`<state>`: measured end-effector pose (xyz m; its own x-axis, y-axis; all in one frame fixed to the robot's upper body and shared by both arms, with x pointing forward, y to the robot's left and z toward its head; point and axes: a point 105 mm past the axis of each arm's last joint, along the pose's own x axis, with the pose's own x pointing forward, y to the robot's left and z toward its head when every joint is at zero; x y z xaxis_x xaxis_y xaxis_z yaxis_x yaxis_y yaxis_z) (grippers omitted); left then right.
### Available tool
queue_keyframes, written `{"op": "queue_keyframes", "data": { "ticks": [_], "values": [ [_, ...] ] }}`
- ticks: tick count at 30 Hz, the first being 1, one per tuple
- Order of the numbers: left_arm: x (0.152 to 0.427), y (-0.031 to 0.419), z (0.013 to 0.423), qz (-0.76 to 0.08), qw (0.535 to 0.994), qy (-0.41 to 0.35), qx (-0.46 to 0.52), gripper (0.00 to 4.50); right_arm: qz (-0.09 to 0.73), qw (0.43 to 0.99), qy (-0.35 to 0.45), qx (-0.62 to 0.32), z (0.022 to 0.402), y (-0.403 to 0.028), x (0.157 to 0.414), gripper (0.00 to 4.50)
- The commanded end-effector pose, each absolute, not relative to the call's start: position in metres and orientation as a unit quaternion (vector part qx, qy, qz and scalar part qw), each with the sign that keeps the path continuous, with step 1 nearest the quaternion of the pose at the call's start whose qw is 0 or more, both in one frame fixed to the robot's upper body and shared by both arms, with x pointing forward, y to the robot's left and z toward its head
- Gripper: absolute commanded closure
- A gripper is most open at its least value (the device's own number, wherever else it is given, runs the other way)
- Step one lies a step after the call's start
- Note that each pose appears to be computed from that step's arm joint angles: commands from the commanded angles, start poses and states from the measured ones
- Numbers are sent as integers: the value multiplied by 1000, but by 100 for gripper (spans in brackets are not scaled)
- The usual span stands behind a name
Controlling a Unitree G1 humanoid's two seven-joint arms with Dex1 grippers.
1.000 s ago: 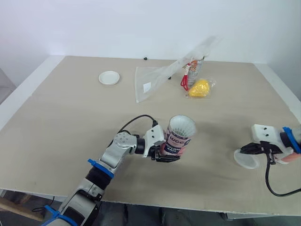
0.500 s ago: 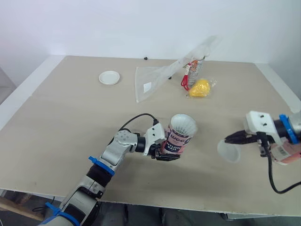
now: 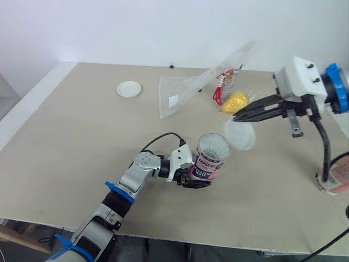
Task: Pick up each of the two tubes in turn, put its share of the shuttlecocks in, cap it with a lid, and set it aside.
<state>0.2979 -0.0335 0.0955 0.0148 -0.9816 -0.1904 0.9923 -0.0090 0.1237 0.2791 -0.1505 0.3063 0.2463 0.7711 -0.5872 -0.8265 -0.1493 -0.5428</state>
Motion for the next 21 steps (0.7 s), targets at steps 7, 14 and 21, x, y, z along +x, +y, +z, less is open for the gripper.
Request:
{"op": "queue_keyframes", "data": {
  "ticks": [7, 14, 21],
  "values": [
    [301, -39, 93, -698, 706, 29, 115, 131, 670, 566, 26, -480, 288, -113, 279, 446],
    [301, -35, 90, -696, 707, 34, 119, 131, 674, 541, 35, -502, 272, -113, 288, 446],
    [302, -32, 89, -692, 711, 38, 120, 131, 659, 536, 32, -527, 275, -119, 297, 446]
  ]
}}
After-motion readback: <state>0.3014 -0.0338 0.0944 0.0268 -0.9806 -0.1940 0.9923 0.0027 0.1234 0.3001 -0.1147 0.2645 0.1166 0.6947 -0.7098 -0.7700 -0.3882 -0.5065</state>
